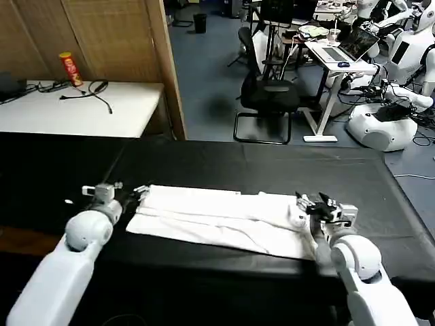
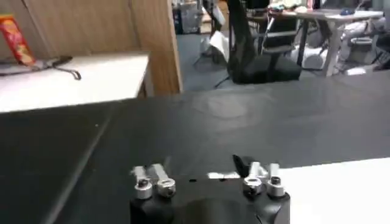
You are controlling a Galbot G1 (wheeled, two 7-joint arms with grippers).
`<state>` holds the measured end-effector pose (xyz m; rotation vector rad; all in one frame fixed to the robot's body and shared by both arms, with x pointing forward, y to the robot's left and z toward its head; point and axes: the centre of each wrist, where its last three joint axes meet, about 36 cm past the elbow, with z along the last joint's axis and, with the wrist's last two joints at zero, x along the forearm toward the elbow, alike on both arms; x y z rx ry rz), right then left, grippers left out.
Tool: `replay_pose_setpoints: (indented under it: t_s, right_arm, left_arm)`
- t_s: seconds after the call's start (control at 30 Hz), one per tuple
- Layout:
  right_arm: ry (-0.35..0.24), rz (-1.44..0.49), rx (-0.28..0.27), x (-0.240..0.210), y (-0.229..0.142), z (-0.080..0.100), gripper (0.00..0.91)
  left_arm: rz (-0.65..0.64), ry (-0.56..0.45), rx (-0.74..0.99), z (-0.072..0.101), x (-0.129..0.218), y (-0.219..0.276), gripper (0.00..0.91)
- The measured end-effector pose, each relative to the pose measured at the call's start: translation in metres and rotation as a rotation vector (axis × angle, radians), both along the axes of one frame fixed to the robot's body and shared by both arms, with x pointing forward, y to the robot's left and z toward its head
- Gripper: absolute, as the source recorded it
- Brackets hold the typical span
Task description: Fold and organize the clothes.
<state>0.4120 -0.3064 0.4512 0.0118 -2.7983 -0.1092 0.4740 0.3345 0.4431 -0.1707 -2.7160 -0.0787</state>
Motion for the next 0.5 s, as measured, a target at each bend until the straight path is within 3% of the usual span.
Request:
replay_pose_setpoints:
  t_s: [0.23,0.5]
  right_arm:
    - [-0.032,-0.003,0.005,-0.021,-0.005,0.014,0.878]
    - [-0.046,-0.006,0.013,-0.033,-0.003,0.018,0.878]
  left_arm:
    - [-0.009,-0.025,-0.055,-0.017,-0.044,-0.007,0.878]
    - [0.007,0.006,-0.092,-0.040,-0.058,-0.011,0.878]
